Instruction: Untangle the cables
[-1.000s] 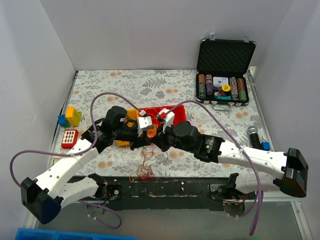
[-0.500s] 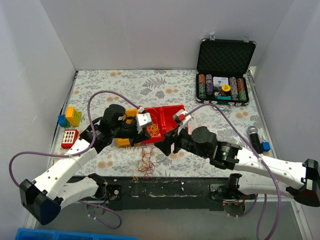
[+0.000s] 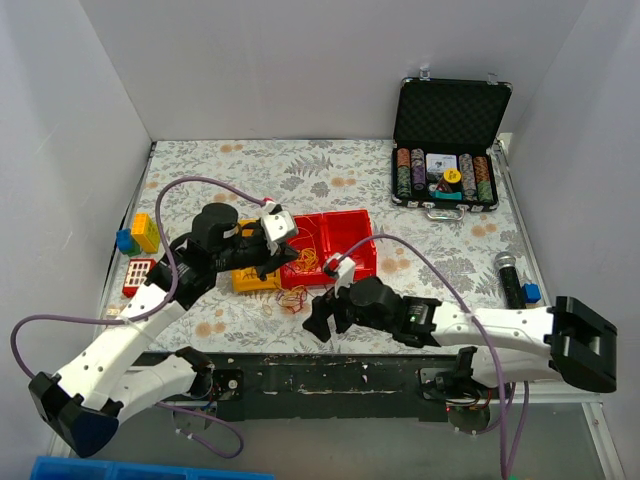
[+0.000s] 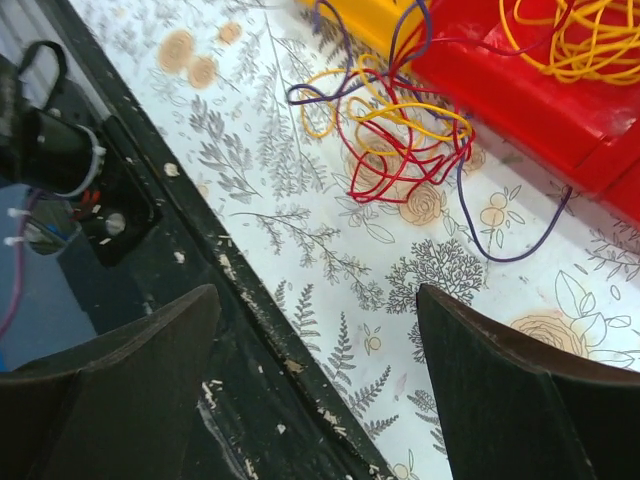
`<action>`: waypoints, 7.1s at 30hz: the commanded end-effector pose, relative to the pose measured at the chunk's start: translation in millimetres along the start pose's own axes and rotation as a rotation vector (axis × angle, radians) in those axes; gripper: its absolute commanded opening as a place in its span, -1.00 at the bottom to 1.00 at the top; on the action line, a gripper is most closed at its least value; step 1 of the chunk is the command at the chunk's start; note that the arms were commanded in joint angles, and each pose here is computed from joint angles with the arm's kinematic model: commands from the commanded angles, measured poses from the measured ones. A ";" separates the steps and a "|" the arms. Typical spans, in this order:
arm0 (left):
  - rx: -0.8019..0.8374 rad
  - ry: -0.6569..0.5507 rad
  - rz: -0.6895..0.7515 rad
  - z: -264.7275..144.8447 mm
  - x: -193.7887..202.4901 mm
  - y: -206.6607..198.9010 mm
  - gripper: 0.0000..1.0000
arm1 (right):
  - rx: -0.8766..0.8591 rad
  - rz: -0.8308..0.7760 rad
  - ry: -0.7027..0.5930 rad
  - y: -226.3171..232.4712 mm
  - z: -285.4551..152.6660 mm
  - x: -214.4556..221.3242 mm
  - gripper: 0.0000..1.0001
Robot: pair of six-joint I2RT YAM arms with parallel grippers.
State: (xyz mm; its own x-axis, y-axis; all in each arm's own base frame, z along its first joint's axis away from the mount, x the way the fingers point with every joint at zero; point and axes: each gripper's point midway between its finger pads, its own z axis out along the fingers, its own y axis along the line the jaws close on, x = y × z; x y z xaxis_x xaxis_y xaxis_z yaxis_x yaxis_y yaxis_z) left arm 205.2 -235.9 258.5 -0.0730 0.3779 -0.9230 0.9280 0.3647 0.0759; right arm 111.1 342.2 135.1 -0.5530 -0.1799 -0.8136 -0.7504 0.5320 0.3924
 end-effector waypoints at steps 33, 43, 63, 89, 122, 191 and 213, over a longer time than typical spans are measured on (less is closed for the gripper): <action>-0.707 -0.514 0.125 -131.4 -182.4 94.7 -1.00 | 0.239 0.037 0.056 -45.5 36.0 70.0 -0.97; -0.912 -0.680 0.247 -178.8 -233.4 113.5 -1.00 | 0.308 0.128 0.085 -60.2 -10.9 103.7 -0.91; -0.939 -0.462 0.215 -131.1 -137.2 126.7 -1.00 | 0.347 0.156 -0.029 -61.8 -37.8 68.9 -0.83; -0.890 -0.266 0.210 -74.6 -53.0 134.4 -1.00 | 0.393 0.167 -0.035 -75.8 -51.7 74.9 -0.83; -0.803 0.296 0.121 34.2 148.0 179.5 -1.00 | 0.367 0.180 -0.061 -69.0 -53.2 64.7 -0.85; 0.212 0.185 0.306 129.0 134.6 -95.7 -0.70 | 0.243 0.275 0.027 -43.0 -61.0 76.6 0.10; 0.152 0.223 0.205 87.3 157.3 -82.0 -0.92 | 0.229 0.262 -0.010 -36.3 -21.3 74.9 -0.08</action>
State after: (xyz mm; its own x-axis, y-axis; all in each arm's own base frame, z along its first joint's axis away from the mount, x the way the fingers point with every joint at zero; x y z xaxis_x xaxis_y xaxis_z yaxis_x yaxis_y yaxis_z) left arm 150.4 -284.6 72.1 0.0713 0.6243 -0.7779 0.9750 0.1209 0.1864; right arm 86.1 263.4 41.2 -0.7300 -0.0574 -0.6811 -0.4537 0.7860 0.4200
